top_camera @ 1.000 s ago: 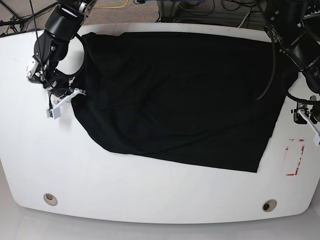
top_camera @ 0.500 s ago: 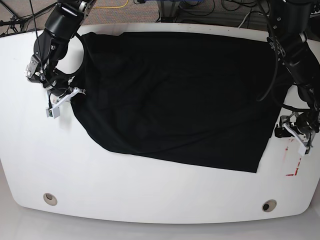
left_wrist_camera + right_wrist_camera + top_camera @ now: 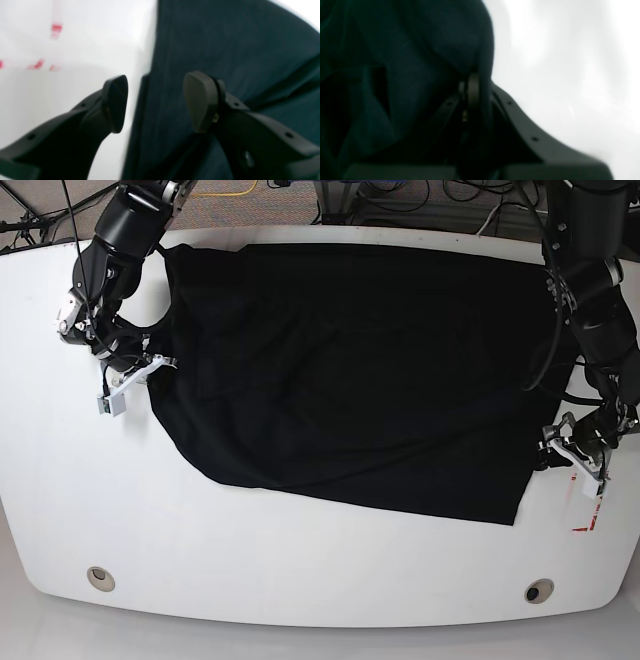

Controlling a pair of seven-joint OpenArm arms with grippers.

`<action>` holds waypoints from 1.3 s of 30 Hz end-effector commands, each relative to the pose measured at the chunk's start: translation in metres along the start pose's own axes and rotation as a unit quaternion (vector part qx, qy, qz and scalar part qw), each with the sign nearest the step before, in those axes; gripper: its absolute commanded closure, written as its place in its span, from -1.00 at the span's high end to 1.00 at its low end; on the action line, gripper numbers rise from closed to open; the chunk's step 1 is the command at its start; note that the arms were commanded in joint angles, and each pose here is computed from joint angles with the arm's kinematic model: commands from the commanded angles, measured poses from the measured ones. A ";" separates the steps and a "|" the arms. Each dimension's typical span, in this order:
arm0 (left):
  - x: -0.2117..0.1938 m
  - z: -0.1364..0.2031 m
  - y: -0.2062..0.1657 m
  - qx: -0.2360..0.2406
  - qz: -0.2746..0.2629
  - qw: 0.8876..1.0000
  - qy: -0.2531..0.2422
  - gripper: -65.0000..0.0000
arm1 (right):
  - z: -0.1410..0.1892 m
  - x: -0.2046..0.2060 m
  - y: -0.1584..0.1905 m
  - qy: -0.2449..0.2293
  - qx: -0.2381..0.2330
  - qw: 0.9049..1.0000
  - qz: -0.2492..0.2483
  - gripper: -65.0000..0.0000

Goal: Fold the T-shirt properly
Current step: 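Release the left gripper and regrasp the shirt's side edge lower down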

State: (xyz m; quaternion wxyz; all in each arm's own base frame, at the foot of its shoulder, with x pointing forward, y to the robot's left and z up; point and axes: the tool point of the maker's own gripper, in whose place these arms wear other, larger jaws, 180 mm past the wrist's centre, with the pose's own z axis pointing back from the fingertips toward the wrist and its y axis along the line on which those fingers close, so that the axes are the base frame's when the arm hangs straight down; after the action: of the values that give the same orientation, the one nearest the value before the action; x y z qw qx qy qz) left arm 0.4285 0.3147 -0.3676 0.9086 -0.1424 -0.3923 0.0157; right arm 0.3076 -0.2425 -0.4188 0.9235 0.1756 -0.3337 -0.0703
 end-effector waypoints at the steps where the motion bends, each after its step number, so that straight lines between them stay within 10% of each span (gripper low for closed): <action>1: 0.020 0.004 0.008 0.005 0.011 0.999 -0.036 0.12 | 0.004 0.008 -0.005 -0.007 -0.008 1.000 0.010 -1.00; 31: -0.042 -0.030 -0.024 -0.033 0.032 0.998 0.052 0.12 | 0.004 0.005 -0.004 -0.006 -0.007 1.000 0.009 -1.00; 39: -0.062 -0.036 -0.039 -0.052 0.020 0.995 0.081 -0.61 | 0.005 0.006 -0.004 -0.008 -0.007 1.000 0.009 -1.00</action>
State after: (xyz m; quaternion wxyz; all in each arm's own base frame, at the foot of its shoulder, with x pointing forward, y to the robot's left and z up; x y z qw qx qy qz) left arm 0.4197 0.2615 -0.4123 0.9097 -0.2103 -0.3574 0.0221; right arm 0.3067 -0.2434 -0.4189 0.9214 0.1753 -0.3389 -0.0731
